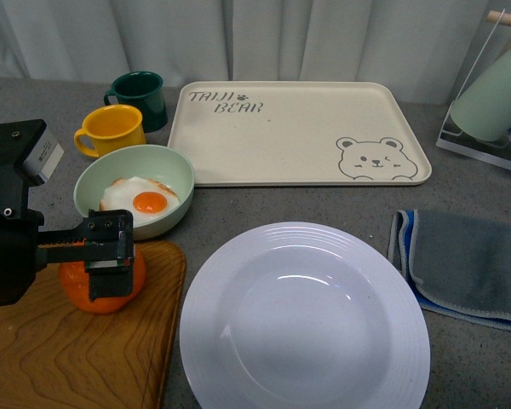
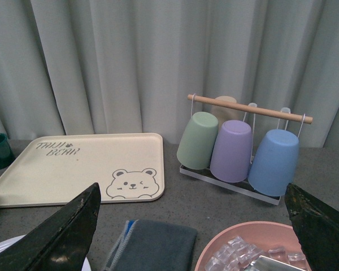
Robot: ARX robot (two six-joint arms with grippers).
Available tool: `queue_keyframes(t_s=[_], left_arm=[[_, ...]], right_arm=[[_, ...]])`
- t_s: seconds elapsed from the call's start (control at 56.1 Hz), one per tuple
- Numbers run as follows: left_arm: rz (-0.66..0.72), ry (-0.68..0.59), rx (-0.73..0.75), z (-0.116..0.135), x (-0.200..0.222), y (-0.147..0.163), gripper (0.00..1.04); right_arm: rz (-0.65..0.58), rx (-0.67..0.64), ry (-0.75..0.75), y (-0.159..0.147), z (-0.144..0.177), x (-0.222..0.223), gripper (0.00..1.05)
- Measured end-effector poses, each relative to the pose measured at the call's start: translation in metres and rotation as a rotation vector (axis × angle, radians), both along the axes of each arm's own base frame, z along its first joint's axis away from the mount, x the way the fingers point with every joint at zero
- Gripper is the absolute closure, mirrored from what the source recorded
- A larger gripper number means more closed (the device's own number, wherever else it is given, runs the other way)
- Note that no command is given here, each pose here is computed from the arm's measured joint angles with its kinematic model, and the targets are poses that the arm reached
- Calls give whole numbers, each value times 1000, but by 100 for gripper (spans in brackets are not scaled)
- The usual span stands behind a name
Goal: Place orange and plate with both arms
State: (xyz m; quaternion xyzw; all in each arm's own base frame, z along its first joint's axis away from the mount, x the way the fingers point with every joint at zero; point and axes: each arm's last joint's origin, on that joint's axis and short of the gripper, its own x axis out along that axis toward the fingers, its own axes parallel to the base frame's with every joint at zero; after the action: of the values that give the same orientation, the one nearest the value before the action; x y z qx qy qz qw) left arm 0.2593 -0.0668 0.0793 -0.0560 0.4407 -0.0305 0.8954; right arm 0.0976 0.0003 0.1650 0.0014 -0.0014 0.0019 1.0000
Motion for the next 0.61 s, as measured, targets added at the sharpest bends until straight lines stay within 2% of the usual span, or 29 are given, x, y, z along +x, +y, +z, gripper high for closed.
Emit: queue_keyframes(t_s=[0.161,0.232,0.428,0.499,0.606], left_arm=[[7,11,-4,-4,4,2,40],[7,10,-10,-3,4,2,47],[-44,-32,-45,18,-8,-11,53],[-100,-75,-69,31,-14,-28,54],[-159,-85,-87,33,-19,-50,54]], right_arm=[[0,0,0,0,0,0,9],[0,0,0,0,0,0,9],[0,0,0,0,0,0,9],[0,0,0,0,0,0,9],[0,0,0,0,0,0,9]])
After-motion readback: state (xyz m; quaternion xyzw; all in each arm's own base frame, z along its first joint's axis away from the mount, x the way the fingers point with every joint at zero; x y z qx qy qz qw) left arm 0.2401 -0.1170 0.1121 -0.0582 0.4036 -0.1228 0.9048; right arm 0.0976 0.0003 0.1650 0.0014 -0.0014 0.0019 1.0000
